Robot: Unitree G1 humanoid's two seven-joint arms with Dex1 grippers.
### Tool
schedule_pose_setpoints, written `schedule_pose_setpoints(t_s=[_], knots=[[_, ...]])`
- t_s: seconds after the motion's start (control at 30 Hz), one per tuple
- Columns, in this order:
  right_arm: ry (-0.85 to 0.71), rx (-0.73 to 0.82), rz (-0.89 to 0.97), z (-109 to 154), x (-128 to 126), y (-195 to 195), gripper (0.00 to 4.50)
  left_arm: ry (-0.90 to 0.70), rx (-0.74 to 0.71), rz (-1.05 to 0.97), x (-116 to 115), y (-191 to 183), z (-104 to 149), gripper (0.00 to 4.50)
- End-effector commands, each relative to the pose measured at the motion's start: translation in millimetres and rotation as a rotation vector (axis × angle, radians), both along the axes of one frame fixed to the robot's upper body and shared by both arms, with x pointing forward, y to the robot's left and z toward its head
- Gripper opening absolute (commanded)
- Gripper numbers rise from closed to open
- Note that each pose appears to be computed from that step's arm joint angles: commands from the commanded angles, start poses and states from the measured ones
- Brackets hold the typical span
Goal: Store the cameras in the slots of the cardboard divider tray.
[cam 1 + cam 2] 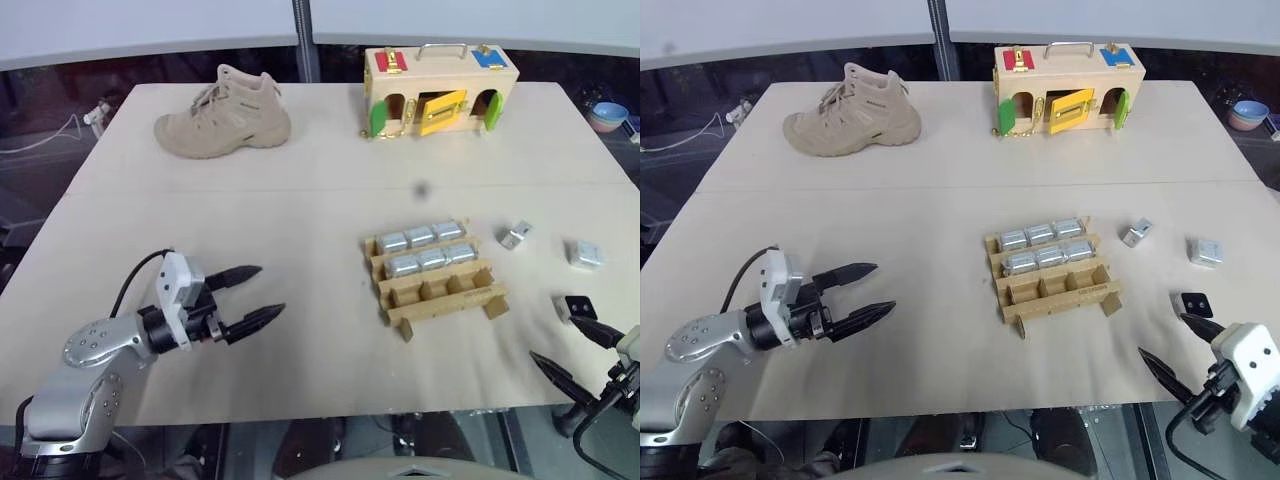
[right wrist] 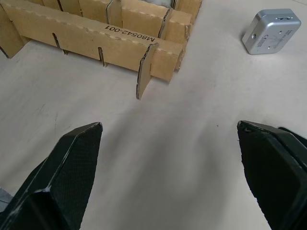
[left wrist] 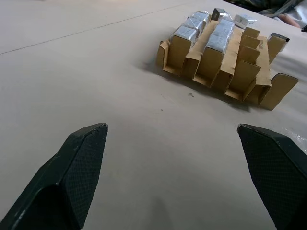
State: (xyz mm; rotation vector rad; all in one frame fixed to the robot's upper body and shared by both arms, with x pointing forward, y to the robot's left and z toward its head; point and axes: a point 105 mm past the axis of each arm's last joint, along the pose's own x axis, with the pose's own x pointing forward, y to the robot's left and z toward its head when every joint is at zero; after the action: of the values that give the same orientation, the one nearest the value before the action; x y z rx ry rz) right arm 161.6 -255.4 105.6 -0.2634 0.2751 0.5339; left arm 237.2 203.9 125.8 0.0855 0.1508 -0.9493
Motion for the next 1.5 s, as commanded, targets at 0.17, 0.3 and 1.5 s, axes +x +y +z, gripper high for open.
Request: schedule_pose_setpoints(t_s=[0.17,0.3,1.5], knots=[[-0.010,-0.027,-0.300,20,29,-37,4.47,-0.122,-0.165,-0.376,-21,-31,64,4.50],[0.062,-0.006,-0.415,17,40,-52,4.47,-0.119,-0.123,-0.545,-32,-37,75,4.50],[0.014,0.055,-0.304,58,82,6,1.82,-0.115,-0.185,-0.442,-6,-70,99,4.50]])
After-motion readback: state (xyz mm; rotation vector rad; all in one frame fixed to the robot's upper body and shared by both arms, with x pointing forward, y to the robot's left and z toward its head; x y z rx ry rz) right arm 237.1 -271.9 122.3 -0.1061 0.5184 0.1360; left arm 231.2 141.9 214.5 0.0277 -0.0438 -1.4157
